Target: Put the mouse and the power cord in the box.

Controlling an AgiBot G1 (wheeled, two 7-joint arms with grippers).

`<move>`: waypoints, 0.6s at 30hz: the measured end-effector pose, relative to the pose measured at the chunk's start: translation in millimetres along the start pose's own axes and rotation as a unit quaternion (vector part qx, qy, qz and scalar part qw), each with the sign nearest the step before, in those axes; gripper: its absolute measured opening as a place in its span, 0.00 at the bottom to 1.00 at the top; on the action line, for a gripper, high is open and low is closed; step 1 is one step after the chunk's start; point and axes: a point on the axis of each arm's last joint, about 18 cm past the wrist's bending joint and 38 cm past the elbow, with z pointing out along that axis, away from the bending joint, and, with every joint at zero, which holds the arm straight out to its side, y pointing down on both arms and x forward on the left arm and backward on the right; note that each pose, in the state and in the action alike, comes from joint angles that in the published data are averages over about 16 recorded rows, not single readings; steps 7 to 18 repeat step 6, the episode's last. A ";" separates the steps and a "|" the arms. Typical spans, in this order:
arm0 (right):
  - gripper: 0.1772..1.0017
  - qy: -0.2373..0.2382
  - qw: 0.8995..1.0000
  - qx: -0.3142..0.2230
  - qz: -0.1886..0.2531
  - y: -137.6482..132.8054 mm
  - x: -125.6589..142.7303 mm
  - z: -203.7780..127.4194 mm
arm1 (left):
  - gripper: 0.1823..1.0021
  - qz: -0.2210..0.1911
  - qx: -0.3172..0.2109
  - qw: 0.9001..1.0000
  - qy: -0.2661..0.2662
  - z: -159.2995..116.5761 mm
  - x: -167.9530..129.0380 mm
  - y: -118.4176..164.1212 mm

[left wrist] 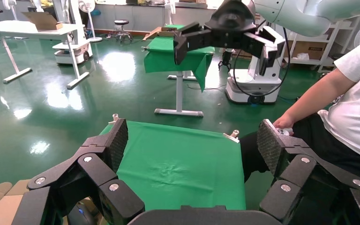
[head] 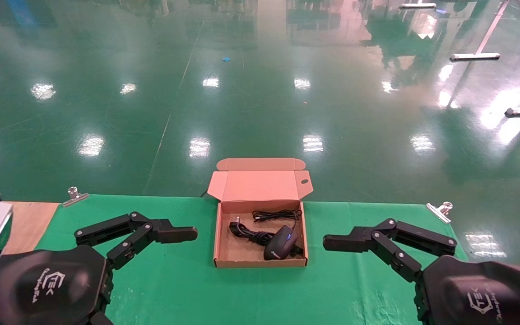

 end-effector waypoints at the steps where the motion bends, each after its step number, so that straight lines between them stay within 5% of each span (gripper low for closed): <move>1: 1.00 -0.002 1.000 0.001 0.000 -1.1 -1.4 -0.8 | 1.00 0.000 0.000 1.000 0.001 0.0 0.4 -0.2; 18: 1.00 -0.007 1.000 0.002 -0.002 -4.2 -5.4 -3.1 | 1.00 0.001 0.000 1.000 0.002 0.0 1.1 -0.6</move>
